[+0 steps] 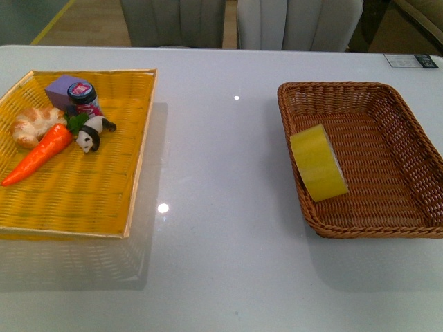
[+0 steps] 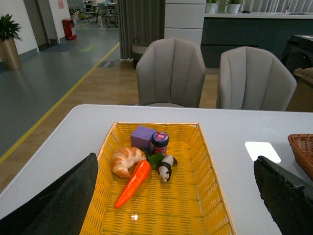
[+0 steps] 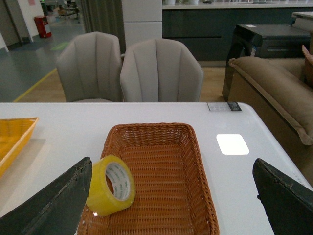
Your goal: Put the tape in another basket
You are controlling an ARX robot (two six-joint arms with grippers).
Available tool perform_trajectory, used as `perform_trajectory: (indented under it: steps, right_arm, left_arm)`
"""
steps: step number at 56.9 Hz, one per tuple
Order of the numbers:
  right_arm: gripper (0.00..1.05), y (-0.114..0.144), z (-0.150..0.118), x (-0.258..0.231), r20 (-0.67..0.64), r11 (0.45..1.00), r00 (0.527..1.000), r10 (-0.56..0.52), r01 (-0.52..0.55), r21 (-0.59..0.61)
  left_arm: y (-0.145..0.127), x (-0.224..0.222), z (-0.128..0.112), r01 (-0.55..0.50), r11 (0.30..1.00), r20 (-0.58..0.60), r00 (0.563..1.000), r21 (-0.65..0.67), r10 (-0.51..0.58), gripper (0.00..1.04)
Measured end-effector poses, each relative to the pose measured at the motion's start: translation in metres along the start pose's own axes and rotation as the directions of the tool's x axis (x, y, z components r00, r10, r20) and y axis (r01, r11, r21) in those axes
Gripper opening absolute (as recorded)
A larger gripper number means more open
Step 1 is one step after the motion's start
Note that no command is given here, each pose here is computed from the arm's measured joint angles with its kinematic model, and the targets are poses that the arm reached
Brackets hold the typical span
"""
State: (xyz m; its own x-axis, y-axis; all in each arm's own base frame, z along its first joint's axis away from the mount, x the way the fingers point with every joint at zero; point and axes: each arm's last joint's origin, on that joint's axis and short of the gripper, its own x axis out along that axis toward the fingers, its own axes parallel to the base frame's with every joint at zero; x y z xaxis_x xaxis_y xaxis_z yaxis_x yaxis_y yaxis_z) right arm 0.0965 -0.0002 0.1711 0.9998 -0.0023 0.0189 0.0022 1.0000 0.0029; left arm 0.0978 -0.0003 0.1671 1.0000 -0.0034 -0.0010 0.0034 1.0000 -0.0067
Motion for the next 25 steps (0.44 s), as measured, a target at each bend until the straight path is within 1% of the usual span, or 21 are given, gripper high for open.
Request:
perform_trajectory:
  steps: [25]
  right_arm:
    - [0.96,0.0000,0.0000,0.0000,0.000,1.000,1.000,0.000,0.000,0.000]
  left_arm:
    - [0.0000,0.0000,0.0000,0.000,1.000,0.000,1.000,0.000,0.000,0.96]
